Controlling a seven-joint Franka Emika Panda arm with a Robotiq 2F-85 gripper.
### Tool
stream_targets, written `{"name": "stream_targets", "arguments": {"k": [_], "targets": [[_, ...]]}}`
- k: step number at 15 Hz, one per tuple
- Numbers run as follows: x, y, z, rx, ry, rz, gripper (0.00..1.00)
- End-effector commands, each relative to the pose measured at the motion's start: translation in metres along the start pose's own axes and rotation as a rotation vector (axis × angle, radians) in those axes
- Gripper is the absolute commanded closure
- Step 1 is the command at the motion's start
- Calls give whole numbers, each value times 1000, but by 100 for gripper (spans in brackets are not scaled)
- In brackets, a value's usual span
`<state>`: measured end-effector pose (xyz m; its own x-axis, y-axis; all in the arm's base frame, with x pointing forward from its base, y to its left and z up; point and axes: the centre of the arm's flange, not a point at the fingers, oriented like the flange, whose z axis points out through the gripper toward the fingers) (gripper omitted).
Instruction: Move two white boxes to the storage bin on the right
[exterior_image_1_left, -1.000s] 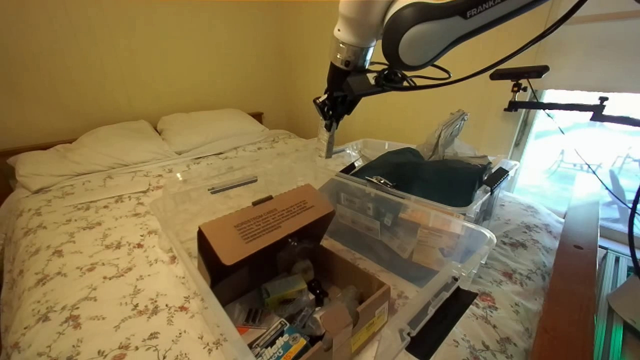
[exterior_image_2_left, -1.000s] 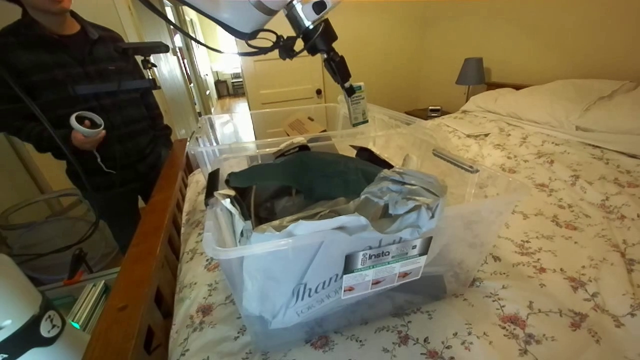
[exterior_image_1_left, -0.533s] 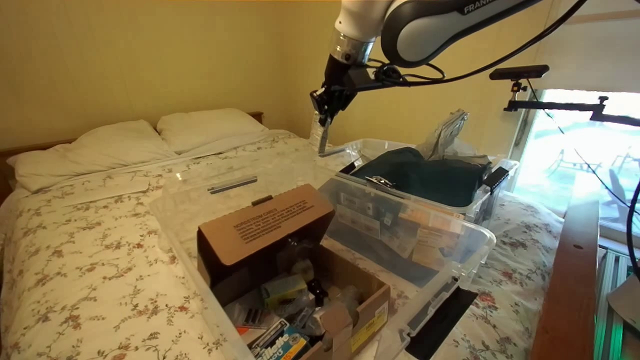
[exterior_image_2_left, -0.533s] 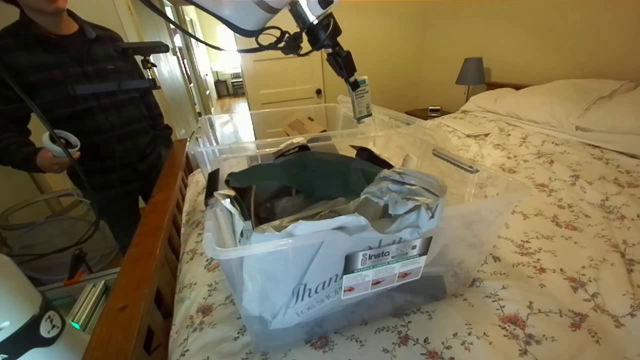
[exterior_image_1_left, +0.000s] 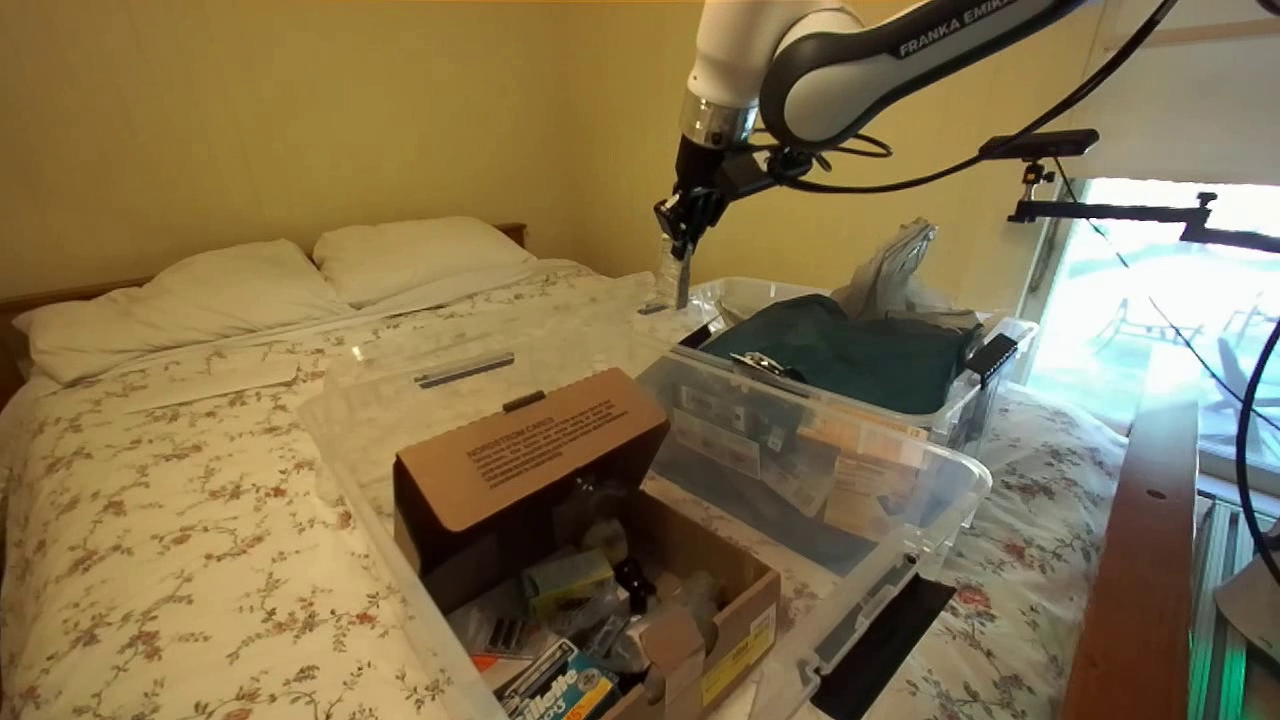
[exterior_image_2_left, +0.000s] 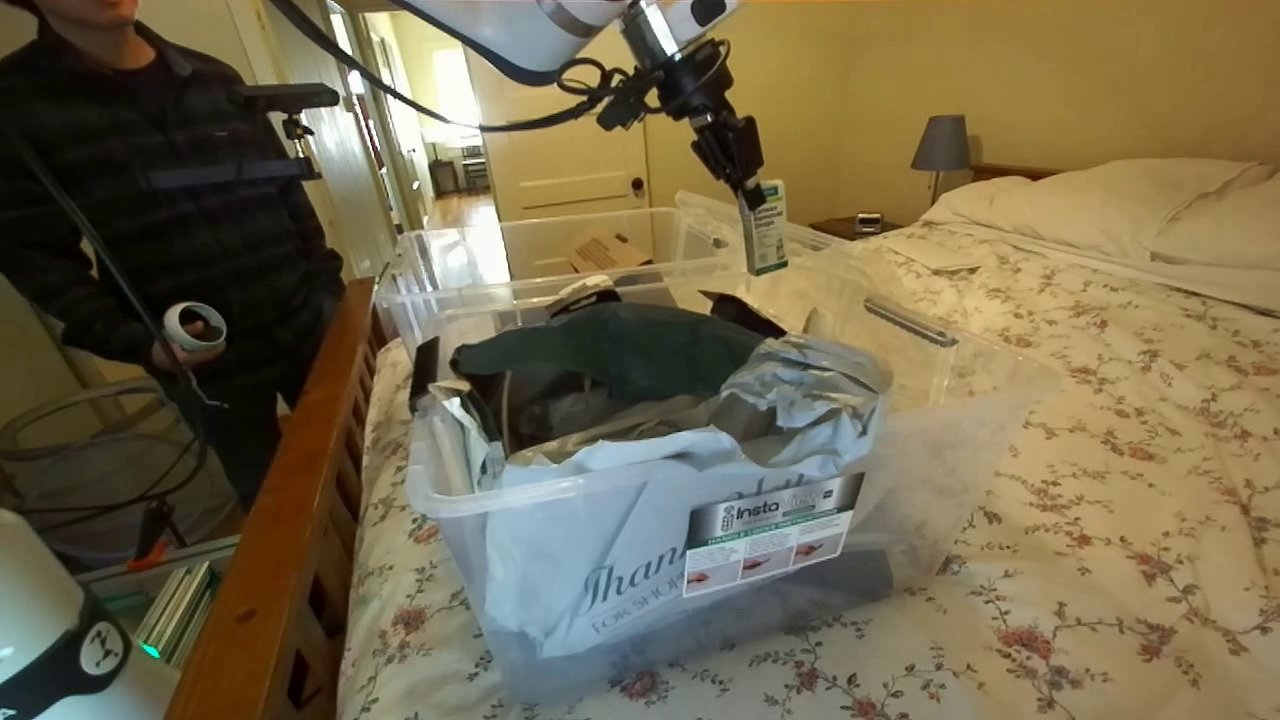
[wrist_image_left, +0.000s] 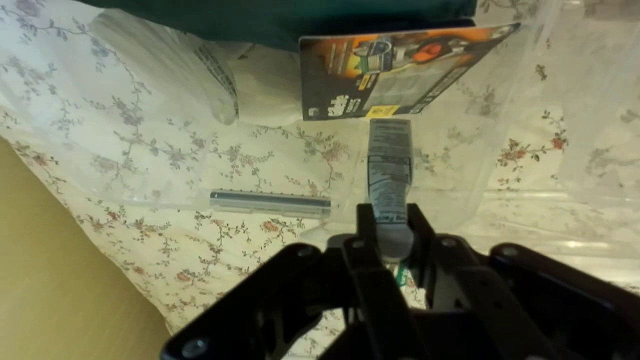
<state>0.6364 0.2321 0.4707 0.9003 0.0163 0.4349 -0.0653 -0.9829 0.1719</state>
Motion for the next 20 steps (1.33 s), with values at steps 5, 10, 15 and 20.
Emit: {"name": "stream_targets", "arguments": {"k": [5,10,15,20], "targets": [[-18,-28,53,15,-118,76,55],[4,-18,21,12,-67,153,23],[23,13,-62,-185,-39,70,0],[-32,-22,-133,-151,-166,-34,0]]}}
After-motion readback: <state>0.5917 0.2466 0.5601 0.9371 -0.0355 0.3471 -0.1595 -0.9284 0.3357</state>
